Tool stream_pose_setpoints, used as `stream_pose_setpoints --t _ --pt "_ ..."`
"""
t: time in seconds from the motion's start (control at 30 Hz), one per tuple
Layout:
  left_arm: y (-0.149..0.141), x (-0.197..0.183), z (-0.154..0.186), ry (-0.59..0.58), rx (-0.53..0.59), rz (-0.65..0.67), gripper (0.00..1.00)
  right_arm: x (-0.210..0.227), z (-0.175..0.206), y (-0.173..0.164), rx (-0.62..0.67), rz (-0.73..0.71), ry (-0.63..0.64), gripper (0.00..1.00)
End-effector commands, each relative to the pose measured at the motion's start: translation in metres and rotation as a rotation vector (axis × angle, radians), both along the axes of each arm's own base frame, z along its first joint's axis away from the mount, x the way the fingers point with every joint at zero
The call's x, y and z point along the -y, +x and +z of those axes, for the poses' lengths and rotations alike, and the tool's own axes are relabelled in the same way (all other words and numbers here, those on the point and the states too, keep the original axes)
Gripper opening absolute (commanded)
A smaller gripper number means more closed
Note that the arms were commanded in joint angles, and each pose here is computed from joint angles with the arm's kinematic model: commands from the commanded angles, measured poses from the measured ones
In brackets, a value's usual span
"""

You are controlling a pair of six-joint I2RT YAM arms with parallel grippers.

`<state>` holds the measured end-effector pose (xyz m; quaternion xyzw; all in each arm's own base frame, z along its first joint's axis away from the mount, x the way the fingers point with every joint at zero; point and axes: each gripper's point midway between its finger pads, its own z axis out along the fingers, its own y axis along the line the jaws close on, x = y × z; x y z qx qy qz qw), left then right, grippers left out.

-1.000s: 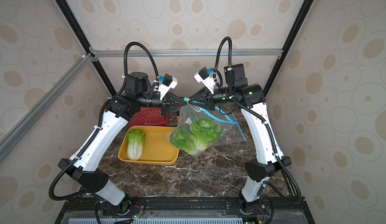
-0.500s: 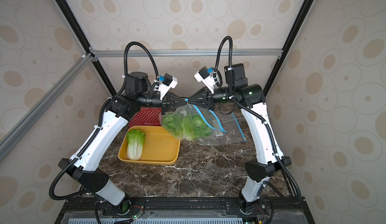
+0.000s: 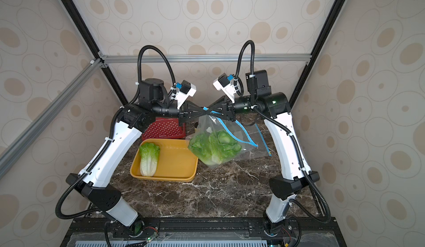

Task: Put the chinese cabbages into a zipper bag and zip it
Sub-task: Close the zipper of the food storage bag at the center of the board.

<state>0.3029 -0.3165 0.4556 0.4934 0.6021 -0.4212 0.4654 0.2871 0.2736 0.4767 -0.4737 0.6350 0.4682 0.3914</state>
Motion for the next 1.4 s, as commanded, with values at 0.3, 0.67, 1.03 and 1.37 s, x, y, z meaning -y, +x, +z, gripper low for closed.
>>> stream_pose_setpoints --t 0.3,0.67,1.03,1.37 --pt "-0.008 -0.001 0.034 -0.057 0.093 -0.021 0.00 -0.002 0.008 -0.010 0.044 0.036 0.027 0.21" --pt "-0.008 -0.004 0.035 -0.060 0.094 0.004 0.00 -0.002 0.005 -0.002 0.056 0.001 0.007 0.00" --pt "0.008 -0.025 0.061 -0.197 0.030 0.113 0.00 0.020 -0.009 -0.004 0.057 -0.123 -0.046 0.00" --pt "-0.001 -0.028 0.066 -0.228 0.025 0.074 0.00 0.041 -0.005 -0.003 0.067 -0.212 -0.029 0.00"
